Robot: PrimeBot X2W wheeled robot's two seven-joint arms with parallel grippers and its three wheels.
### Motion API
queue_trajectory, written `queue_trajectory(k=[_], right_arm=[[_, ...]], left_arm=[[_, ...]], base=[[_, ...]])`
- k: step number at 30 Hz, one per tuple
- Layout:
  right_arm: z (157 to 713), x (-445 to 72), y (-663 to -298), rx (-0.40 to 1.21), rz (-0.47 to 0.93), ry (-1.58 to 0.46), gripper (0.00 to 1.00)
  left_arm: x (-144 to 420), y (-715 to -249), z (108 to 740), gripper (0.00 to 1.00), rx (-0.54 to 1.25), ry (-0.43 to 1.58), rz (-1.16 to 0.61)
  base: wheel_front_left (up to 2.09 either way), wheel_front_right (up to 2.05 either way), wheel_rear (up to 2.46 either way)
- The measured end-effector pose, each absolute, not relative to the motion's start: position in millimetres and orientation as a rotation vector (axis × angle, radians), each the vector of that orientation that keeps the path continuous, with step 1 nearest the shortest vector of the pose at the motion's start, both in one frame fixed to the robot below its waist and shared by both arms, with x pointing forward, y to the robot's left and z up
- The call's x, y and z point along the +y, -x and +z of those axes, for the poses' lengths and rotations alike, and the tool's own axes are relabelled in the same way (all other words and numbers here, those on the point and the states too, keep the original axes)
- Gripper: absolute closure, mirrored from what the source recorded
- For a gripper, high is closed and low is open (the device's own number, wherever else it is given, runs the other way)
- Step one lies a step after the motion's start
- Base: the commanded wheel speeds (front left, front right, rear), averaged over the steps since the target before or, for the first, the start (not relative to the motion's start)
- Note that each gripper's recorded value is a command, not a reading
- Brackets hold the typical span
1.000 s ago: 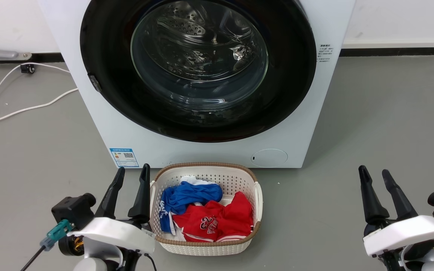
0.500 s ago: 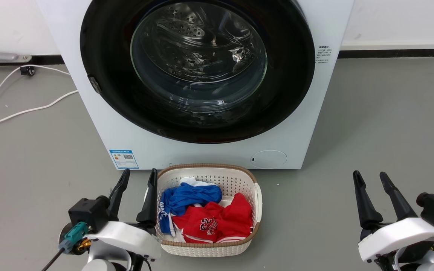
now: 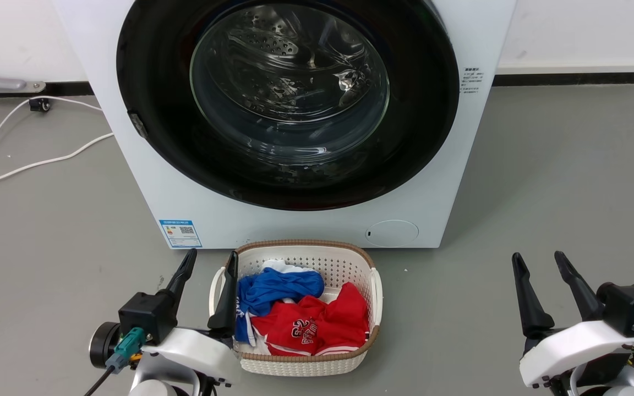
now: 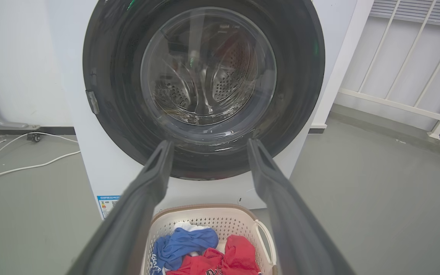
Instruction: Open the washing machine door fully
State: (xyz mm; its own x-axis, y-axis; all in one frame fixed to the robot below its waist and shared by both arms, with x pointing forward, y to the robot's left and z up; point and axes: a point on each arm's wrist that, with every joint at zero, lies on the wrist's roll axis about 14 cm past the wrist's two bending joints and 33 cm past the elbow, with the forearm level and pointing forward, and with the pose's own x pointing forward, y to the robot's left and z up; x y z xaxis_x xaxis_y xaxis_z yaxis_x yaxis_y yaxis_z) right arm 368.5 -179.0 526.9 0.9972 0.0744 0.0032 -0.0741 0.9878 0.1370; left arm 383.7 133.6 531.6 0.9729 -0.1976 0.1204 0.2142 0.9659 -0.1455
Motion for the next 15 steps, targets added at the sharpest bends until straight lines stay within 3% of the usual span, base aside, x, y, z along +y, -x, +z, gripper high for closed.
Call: queue_trajectory(k=[15], right_arm=[[530.6,-176.5,-368.8,-0.016,0.082,-0.069,0.00]], left_arm=[[131.9,-384.7,531.1,0.00,-0.123,0.086,-0.215]], base=[[0.00,0.00,0.00]])
